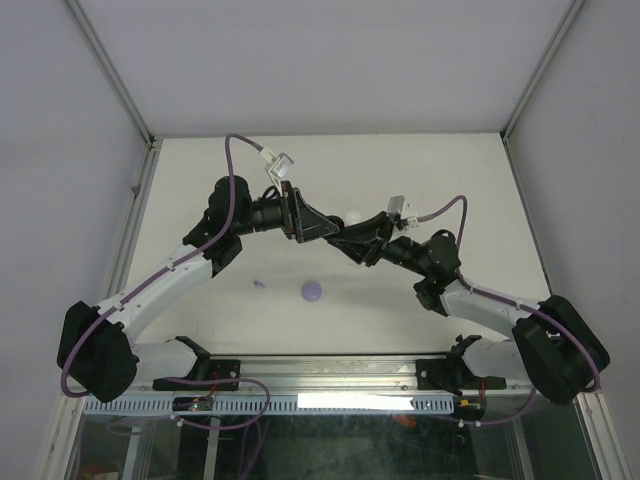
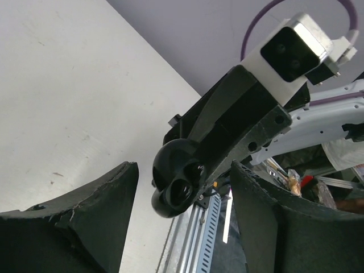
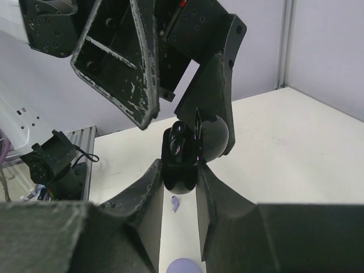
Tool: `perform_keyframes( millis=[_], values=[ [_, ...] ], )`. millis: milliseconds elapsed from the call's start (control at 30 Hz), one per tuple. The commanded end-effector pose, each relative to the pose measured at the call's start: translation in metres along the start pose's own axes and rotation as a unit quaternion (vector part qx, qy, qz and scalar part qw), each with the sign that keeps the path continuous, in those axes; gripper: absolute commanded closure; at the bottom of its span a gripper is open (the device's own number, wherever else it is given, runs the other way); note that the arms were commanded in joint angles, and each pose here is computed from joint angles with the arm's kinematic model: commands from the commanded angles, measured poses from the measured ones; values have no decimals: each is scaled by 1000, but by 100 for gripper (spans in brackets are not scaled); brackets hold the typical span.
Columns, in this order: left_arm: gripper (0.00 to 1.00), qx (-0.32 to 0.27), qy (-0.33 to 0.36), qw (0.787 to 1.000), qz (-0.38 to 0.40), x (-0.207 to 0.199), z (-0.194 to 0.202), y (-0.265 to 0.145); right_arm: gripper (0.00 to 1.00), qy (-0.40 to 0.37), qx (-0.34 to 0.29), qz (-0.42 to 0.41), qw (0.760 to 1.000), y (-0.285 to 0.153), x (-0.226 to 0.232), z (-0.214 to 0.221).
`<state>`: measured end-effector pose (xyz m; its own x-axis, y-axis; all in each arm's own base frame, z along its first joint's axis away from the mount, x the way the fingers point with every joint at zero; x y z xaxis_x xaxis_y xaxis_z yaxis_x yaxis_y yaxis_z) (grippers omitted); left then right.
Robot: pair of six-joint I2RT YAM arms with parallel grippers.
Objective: Insert the wireless bluetooth earbuds into the charging case
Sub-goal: Close the charging case.
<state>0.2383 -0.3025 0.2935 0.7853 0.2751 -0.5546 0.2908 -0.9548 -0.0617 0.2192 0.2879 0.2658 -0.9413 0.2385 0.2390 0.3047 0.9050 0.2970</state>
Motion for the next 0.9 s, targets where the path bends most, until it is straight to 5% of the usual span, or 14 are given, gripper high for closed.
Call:
perform_keyframes(
  millis=[0, 667, 867],
  values=[
    [33, -16, 20, 998, 57, -23, -12, -3, 100, -2, -25, -47, 999, 12, 13, -24],
    [40, -48, 82, 994, 52, -40, -26, -21, 100, 50, 36, -56, 996, 19, 3, 4],
    [36, -49, 89, 993, -64, -13, -36, -30, 100, 75, 67, -2, 995, 13, -14, 14]
  ],
)
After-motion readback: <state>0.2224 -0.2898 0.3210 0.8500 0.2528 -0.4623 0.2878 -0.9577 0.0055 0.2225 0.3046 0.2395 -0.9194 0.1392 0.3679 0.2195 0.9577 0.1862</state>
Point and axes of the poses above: each gripper's point midway between its finger pads, its own y axis out along the fingers, its own x axis along the line the jaws close on, z = x × y, the point moved 1 cm from there along -y, back along the fingers, and after that the axes turned 7 degrees about y, right-handed, at the moved point
